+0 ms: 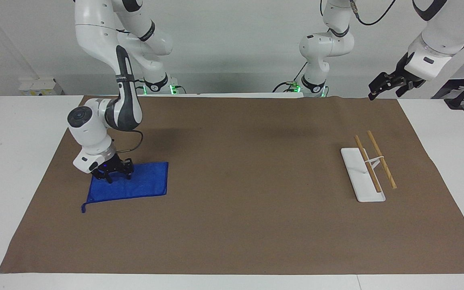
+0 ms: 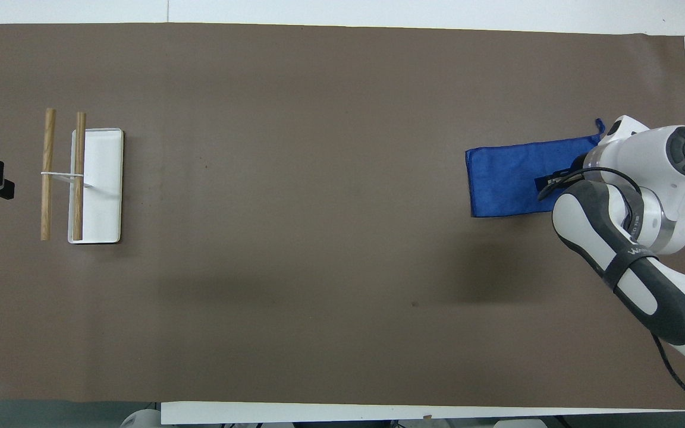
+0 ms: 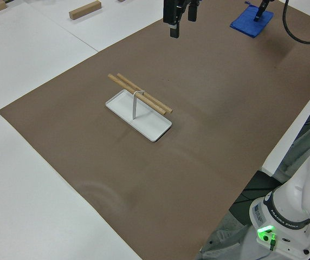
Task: Right arm passes towel to left arm to hang
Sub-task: 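Grasp the blue towel with the right gripper and lift it, then carry the towel toward the left gripper while the left gripper approaches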
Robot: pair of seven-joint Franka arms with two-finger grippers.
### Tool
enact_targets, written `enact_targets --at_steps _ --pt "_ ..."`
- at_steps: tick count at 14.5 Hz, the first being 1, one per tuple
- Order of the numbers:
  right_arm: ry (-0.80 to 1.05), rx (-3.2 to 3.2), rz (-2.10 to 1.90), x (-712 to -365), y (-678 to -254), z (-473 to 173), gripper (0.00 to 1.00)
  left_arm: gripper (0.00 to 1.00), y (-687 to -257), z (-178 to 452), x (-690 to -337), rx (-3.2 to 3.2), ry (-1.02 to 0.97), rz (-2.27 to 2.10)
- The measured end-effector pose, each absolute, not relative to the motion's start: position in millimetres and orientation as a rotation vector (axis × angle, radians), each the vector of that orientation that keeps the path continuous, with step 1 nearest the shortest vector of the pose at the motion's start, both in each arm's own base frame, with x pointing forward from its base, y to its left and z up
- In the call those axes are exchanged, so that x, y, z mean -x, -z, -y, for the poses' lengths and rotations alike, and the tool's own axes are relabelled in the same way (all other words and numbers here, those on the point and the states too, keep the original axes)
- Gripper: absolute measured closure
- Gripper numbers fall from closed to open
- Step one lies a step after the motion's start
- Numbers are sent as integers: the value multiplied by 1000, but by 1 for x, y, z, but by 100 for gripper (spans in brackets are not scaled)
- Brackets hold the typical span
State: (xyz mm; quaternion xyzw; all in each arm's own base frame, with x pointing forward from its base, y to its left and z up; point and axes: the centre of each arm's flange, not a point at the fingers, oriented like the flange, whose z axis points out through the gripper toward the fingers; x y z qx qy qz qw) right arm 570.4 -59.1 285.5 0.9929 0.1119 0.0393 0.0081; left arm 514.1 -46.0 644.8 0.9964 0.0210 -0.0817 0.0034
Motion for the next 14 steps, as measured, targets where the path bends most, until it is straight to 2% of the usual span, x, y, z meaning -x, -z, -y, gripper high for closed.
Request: enact_targets --at_steps 4,5,10,14 --pt "-132 -3102 -353 -571 -290 58 87 0 -645 46 -514 -3124 256 -66" --pt "-131 -3102 -355 -571 -290 57 96 0 -645 46 -514 -3124 256 -66" --pt "13 -3141 -264 -577 -310 34 96 0 -645 46 -514 -3124 256 -66" --pt "202 -3160 37 -578 -372 -57 96 0 -645 46 -514 -3124 256 -66"
